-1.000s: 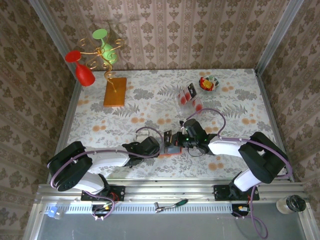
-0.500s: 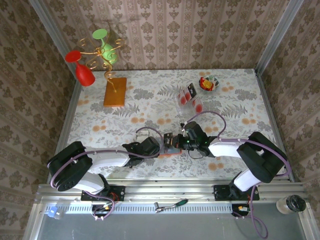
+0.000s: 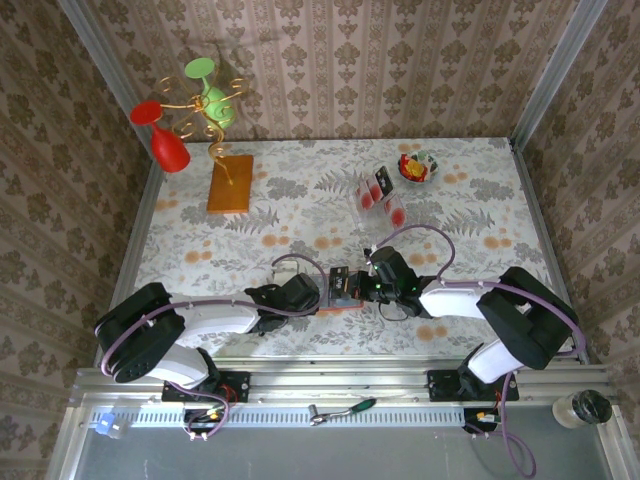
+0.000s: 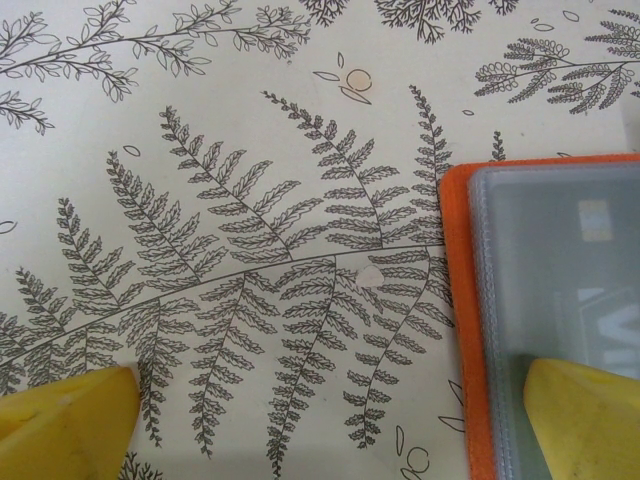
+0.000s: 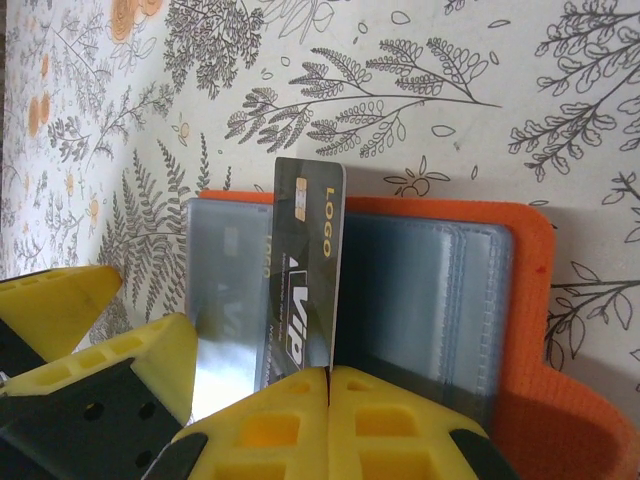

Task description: Put the credit cards into the card holder

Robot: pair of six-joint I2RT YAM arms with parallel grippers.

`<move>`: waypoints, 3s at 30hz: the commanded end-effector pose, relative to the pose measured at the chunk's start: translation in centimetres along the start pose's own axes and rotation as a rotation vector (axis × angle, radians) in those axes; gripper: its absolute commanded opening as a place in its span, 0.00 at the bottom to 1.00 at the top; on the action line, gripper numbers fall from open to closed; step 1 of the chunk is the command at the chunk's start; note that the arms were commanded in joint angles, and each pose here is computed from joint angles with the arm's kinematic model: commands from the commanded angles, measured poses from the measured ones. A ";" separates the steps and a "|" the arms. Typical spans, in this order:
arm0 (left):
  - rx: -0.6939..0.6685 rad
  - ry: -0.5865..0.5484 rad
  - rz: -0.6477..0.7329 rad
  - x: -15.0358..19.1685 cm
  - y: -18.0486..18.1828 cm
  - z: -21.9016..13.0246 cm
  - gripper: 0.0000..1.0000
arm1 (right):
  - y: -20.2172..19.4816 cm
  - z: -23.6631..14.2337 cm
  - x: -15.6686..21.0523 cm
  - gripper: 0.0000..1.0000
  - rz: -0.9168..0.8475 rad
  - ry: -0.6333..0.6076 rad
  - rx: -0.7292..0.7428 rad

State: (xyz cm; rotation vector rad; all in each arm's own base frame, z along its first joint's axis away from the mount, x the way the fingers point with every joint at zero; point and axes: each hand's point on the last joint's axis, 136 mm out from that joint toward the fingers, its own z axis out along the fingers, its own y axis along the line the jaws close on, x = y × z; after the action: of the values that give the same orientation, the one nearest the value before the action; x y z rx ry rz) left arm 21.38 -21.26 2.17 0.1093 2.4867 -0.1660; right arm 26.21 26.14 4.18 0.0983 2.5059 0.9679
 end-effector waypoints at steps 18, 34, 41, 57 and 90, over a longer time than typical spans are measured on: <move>-0.051 0.037 0.040 1.4 1.4 0.0 1.00 | -0.7 0.2 1.5 0.00 -0.039 0.041 0.050; -0.053 0.038 0.038 1.5 1.5 0.0 1.00 | -1.3 0.0 2.6 0.00 -0.032 0.075 0.068; -0.054 0.038 0.037 1.5 1.6 0.0 1.00 | -1.4 -0.2 2.8 0.00 -0.030 0.083 0.081; -0.054 0.037 0.035 1.6 1.6 0.1 1.00 | -1.4 0.3 3.2 0.00 -0.024 0.127 0.098; -0.054 0.031 0.034 1.5 1.7 0.0 1.00 | -1.3 0.1 3.5 0.00 0.001 0.186 0.159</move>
State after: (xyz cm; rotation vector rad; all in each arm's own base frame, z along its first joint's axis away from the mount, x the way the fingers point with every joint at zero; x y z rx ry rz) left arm 21.43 -20.96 2.21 0.1055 2.4767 -0.1524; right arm 24.40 26.76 2.92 0.0524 2.6763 0.8841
